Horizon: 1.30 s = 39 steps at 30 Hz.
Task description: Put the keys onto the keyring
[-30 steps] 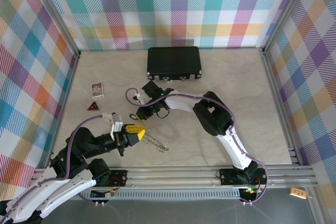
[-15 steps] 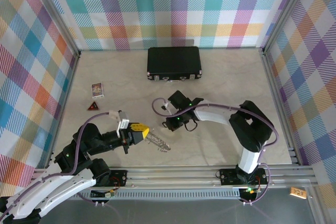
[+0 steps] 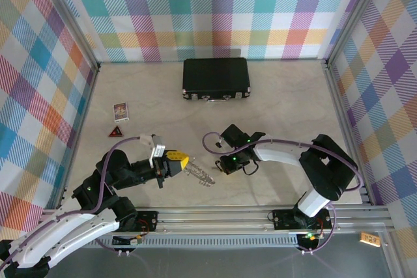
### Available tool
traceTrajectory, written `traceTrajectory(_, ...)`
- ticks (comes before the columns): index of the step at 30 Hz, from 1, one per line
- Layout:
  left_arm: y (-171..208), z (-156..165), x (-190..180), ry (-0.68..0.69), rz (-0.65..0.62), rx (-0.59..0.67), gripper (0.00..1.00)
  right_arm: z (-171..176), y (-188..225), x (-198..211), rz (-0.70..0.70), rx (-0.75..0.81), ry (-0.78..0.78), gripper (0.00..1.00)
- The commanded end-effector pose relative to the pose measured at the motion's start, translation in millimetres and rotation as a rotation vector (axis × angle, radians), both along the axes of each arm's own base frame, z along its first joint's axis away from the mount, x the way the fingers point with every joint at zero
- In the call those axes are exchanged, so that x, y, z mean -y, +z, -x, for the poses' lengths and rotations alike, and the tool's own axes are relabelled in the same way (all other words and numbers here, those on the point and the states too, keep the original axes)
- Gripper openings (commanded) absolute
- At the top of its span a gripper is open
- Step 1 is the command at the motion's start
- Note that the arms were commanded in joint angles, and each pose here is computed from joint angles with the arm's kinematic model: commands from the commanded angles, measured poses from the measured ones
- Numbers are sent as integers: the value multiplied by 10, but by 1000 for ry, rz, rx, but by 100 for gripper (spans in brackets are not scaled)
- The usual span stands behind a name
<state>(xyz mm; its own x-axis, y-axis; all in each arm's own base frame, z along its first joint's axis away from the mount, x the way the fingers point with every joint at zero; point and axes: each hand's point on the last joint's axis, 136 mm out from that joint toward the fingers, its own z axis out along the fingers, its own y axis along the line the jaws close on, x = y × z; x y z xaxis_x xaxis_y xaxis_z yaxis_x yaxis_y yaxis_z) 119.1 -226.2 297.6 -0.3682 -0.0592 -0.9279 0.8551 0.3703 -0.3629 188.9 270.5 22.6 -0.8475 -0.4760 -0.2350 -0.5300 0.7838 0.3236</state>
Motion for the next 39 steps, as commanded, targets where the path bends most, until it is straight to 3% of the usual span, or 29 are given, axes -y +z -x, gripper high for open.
traceTrajectory(1,134,35,20,-23,44,44,0,66,-28,102,34,-15,-28,4)
traceTrajectory(8,147,48,27,-32,49,45,0,70,101,58,-14,-9,-44,35)
traceTrajectory(14,153,58,22,-35,52,46,0,113,243,91,-53,-14,-78,44)
traceTrajectory(25,162,69,26,-41,56,49,0,119,224,218,-160,-143,-172,41)
traceTrajectory(39,145,57,38,-41,51,41,0,70,47,85,-202,-182,-124,31)
